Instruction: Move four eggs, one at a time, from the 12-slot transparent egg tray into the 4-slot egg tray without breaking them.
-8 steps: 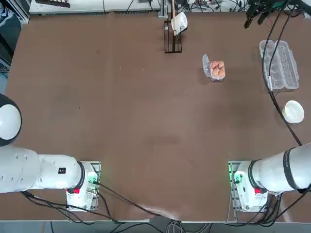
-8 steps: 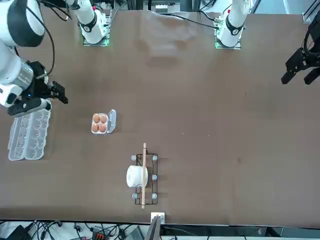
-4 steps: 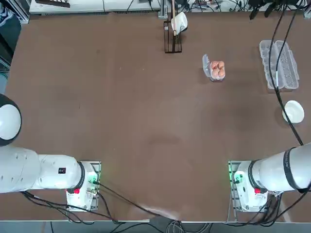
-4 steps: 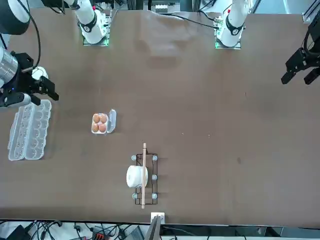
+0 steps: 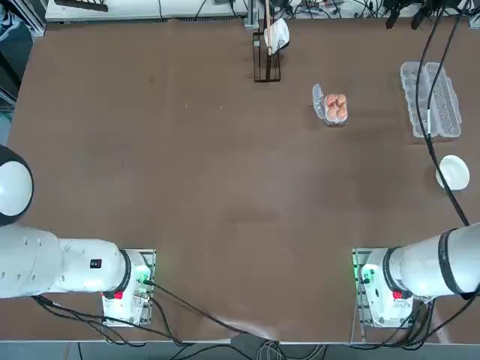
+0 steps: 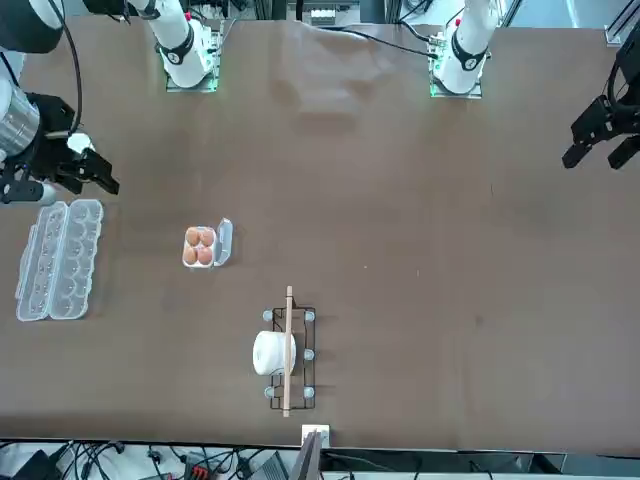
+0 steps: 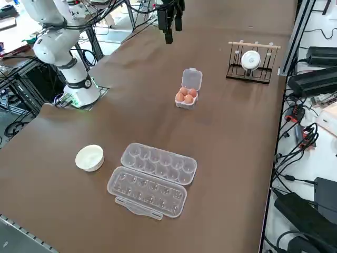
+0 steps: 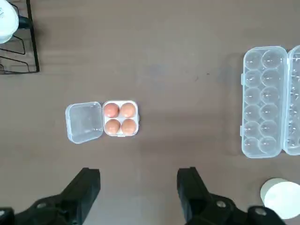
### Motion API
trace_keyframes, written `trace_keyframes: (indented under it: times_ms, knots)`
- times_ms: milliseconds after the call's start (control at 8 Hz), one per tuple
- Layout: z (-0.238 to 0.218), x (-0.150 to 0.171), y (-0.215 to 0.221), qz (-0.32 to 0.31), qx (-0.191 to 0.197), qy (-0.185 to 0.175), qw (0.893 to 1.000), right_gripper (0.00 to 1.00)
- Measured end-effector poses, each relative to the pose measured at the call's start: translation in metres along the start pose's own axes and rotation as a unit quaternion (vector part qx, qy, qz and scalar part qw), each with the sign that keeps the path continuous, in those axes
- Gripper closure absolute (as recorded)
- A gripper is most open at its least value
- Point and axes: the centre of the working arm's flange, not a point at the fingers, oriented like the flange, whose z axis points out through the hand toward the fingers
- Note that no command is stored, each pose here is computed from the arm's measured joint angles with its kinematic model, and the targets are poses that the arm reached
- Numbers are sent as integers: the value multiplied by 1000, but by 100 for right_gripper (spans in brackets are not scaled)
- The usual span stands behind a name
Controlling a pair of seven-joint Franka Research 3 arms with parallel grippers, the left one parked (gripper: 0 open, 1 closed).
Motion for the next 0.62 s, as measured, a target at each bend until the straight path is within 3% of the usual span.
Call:
trace_keyframes:
  times_ms: [625]
  knots:
    - [-10,-13,-12,-11,0,-13,1000,0]
